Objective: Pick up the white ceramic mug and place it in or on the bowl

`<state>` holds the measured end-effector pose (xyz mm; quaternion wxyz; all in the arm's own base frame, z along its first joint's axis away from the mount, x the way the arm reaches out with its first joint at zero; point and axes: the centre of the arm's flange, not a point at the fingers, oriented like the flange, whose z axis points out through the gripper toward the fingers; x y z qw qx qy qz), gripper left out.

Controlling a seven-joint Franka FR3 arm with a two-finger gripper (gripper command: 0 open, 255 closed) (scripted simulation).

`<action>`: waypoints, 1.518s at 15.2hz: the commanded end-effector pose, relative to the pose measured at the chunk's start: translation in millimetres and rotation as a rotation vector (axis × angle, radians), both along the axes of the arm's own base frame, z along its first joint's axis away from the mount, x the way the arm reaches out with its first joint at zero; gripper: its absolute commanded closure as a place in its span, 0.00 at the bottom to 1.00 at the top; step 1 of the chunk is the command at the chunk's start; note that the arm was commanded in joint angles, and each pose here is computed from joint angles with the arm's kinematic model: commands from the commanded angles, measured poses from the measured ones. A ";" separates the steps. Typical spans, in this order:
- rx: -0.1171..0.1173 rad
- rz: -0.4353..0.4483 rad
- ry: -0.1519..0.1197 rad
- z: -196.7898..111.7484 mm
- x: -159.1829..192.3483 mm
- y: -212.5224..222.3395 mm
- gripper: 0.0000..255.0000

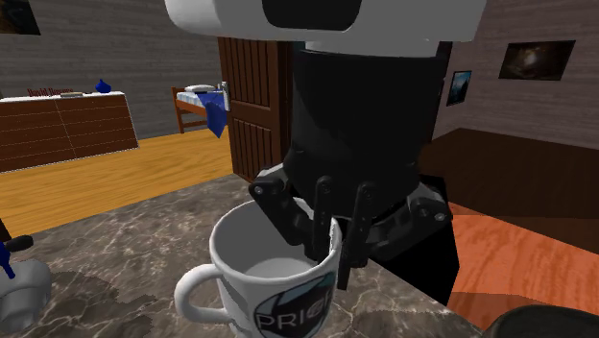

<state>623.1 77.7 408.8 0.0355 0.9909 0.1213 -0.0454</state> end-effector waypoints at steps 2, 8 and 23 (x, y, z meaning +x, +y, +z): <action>0.000 0.000 0.000 16.8 0.3 0.0 1.00; 0.000 0.000 0.000 48.5 0.3 0.0 1.00; 0.000 0.000 0.000 101.8 4.7 65.7 1.00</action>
